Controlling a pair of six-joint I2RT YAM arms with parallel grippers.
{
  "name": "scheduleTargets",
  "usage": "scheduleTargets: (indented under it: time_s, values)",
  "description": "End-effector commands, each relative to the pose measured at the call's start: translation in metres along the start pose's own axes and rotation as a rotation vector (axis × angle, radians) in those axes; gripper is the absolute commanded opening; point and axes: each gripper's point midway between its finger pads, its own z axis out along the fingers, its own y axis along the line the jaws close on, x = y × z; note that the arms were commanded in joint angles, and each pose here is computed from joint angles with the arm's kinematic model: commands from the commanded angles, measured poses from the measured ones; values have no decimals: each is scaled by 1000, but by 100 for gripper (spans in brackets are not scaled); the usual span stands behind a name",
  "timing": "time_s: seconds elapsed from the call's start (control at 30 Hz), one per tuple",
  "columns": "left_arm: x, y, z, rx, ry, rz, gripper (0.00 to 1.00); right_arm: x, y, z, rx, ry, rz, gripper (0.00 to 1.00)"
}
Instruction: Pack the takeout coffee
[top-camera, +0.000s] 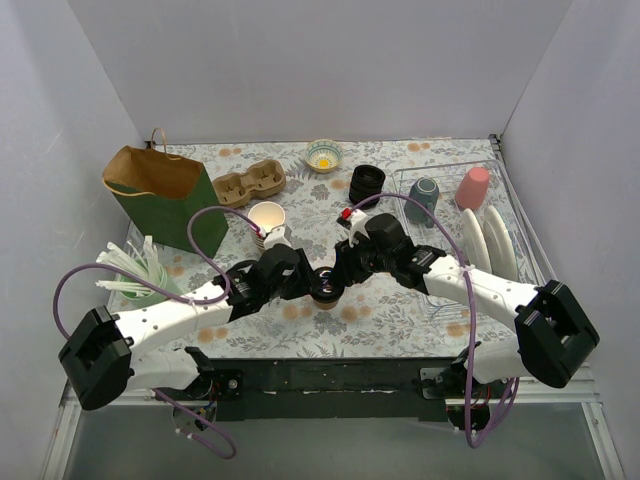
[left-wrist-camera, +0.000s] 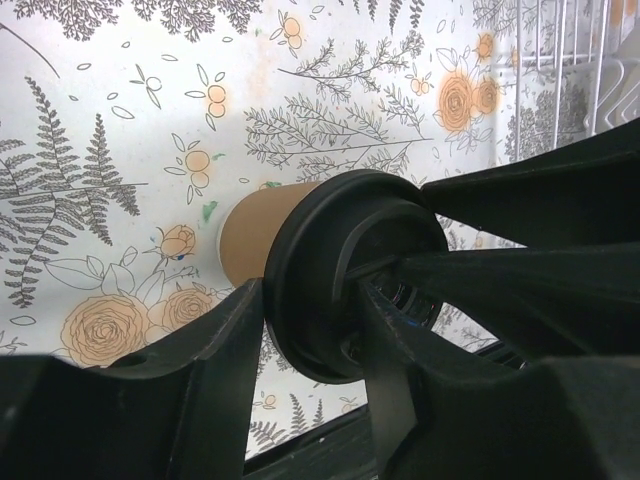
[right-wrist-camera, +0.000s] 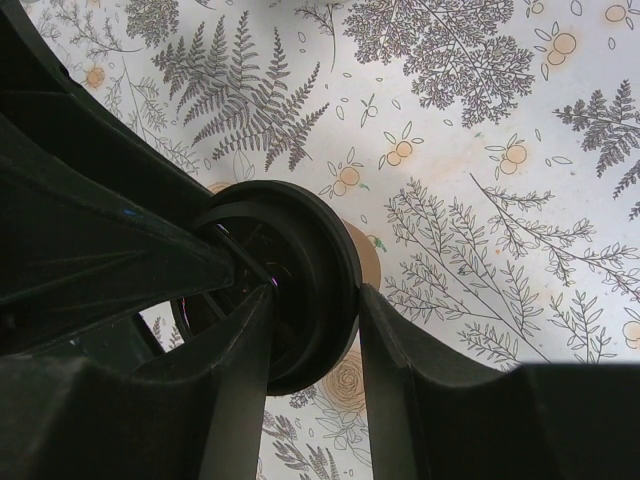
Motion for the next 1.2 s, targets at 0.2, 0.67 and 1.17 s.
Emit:
scheduleTargets:
  time_s: [0.2, 0.67, 1.17]
  values:
    - [-1, 17, -24, -92, 27, 21, 49, 28, -15, 3, 63, 125, -33, 36]
    - [-31, 35, -44, -63, 0, -27, 36, 18, -14, 5, 31, 142, -130, 33]
    - [-27, 19, -12, 19, 35, -5, 35, 22, -12, 9, 9, 155, -125, 33]
